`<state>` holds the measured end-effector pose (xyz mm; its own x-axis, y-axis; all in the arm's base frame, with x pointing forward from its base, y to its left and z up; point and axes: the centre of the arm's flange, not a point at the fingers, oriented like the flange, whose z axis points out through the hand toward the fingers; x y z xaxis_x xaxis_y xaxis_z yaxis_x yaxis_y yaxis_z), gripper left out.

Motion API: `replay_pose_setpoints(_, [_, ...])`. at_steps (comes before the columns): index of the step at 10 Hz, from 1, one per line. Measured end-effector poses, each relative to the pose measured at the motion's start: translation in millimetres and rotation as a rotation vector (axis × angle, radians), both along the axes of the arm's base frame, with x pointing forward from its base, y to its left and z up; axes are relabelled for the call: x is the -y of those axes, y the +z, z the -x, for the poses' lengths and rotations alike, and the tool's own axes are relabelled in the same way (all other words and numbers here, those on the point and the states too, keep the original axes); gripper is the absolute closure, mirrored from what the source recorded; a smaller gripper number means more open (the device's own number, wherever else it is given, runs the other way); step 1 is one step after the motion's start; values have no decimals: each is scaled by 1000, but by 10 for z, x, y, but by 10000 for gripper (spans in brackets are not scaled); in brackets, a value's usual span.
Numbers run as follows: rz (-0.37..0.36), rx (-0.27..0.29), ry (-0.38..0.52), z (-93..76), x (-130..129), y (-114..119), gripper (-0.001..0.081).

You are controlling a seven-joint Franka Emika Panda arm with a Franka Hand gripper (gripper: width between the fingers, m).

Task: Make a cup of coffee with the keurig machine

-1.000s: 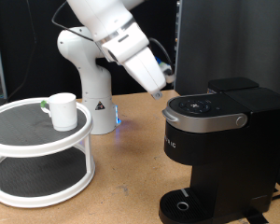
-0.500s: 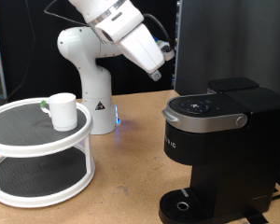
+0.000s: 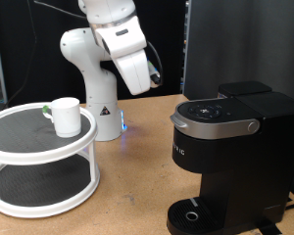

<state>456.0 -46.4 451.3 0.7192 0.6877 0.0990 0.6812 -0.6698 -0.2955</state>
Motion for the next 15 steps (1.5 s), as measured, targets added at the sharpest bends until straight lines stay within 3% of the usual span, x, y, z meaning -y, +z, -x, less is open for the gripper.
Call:
replay_pose_setpoints(2, [14, -12, 14, 16, 31, 11, 799])
replay_pose_setpoints(4, [-51, 65, -198, -39, 14, -68, 799])
replay_pose_setpoints(8, [-250, 23, -620, 179, 284, 6, 799])
replay_pose_setpoints(9, [-238, 36, -611, 166, 274, -1, 799])
replay_pose_setpoints(11, [-301, 82, -820, 80, 227, -35, 799])
replay_pose_setpoints(12, [-359, 57, -910, 82, 230, -50, 799])
replay_pose_setpoints(13, [-395, 32, -947, 110, 286, -36, 799])
replay_pose_setpoints(15, [-453, -24, -854, 295, 478, 38, 799])
